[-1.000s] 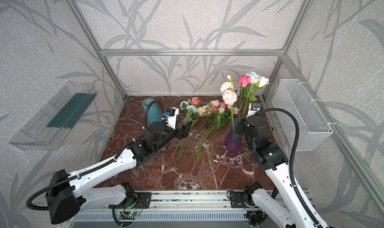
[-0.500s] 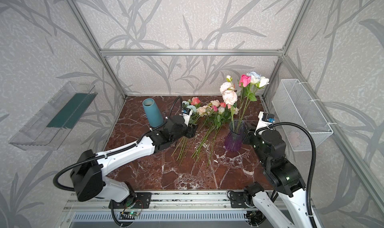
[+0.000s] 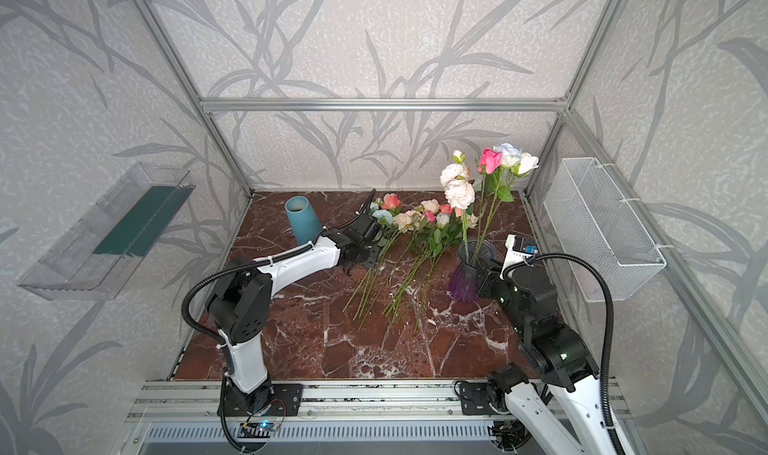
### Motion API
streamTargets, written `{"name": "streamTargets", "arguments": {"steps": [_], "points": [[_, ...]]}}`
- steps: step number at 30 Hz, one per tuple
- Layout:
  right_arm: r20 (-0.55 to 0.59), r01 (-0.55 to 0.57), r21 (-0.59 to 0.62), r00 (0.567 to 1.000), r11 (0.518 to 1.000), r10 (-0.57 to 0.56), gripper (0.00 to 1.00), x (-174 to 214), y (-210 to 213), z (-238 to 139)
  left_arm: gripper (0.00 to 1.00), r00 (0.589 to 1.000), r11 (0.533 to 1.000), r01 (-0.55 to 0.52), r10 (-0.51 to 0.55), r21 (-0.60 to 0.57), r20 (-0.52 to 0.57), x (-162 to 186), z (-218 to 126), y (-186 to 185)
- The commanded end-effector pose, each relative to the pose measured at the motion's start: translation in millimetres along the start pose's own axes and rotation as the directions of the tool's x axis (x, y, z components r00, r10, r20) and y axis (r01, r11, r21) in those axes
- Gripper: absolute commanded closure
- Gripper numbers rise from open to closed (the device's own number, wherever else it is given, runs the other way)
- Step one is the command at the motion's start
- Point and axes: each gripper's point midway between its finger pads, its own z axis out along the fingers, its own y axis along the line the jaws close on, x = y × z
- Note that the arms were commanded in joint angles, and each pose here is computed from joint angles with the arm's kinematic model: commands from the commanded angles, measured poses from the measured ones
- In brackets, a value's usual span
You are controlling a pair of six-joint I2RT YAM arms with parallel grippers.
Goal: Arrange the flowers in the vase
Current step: 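Release the rose with the right gripper while the left gripper grasps peach rose stems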
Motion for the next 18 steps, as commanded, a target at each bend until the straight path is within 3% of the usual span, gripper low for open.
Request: {"name": "streamTargets", "arguments": {"steps": [1,4,9,18], "points": [[0.028,-0.017,-0.049,0.999,0.999,0.019,0.64,-8,10,2,0.57,0.982,0.995,-0.057,0.071,0.083,-0.178,38,3,-14],[0.027,-0.018,-0.061,0.999,0.998,0.019,0.64,-7,12,5,0.59,0.983,0.994,-0.035,0.053,0.106,-0.178,50,6,-14],[0.018,-0.017,-0.071,1.0,0.997,0.018,0.64,-5,15,11,0.68,0.978,0.999,-0.024,0.032,0.042,-0.204,50,10,4],[0.023,-0.005,-0.078,1.0,0.997,0.007,0.64,-7,17,12,0.69,0.964,0.994,0.002,0.027,0.109,-0.263,71,9,1]]}}
